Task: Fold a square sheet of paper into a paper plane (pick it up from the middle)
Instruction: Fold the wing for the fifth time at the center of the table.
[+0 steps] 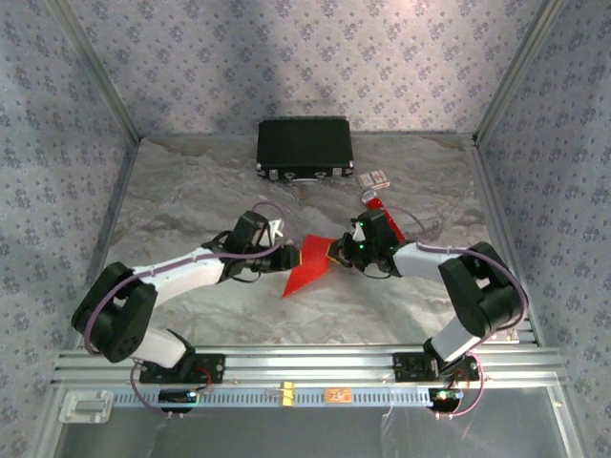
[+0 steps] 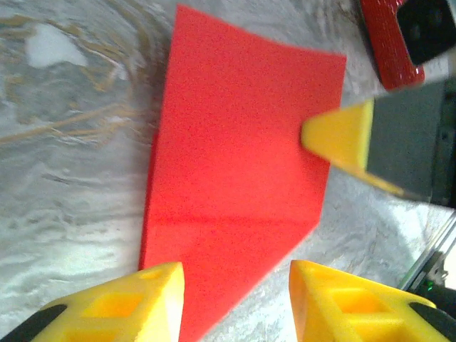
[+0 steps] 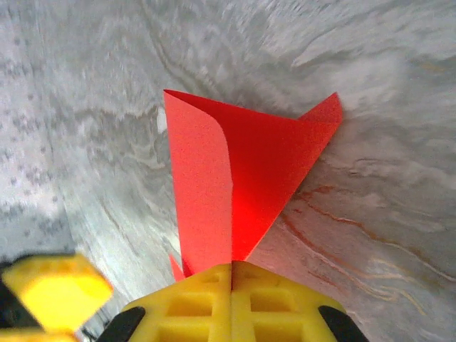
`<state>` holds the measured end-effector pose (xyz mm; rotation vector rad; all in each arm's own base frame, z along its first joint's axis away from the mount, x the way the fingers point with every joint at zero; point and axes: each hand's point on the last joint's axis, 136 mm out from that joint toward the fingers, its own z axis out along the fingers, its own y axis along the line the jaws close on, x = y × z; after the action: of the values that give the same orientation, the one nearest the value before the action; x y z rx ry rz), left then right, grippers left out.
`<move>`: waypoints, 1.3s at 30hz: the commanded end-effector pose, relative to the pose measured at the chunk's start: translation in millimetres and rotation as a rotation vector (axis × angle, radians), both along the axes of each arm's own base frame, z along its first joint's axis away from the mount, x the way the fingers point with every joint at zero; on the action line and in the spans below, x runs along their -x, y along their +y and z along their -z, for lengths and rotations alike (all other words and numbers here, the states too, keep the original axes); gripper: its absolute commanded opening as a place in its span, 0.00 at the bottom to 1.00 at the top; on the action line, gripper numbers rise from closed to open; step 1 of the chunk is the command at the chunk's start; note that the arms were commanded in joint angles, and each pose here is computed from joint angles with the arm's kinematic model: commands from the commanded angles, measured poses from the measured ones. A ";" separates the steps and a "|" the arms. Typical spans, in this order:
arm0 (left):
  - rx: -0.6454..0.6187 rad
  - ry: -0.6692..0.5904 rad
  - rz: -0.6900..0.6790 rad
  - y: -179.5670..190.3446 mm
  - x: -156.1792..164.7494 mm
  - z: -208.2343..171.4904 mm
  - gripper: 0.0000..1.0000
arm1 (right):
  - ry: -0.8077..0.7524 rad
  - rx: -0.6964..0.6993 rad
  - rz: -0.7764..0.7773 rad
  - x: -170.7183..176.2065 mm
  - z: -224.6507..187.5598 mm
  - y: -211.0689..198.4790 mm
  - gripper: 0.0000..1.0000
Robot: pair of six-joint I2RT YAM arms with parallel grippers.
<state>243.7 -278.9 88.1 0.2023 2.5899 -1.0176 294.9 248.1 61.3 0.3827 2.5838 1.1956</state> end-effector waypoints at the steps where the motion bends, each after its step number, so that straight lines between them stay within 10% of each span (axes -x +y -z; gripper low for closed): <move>1: -0.121 -0.120 0.092 4.5 16.0 4.7 0.46 | -0.001 -0.022 0.134 -9.2 -11.0 -8.4 0.07; 21: -0.605 -0.429 0.382 -19.1 28.0 37.6 0.56 | 0.002 -0.043 0.112 -11.2 -23.4 -0.8 0.08; 39: -0.736 -0.501 0.373 -11.0 14.9 44.0 0.35 | 0.001 -0.040 0.104 -11.8 -23.8 -2.0 0.07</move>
<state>224.5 -288.4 37.7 1.0057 2.3848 -0.0529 302.6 244.6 77.2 0.5347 2.5177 1.2098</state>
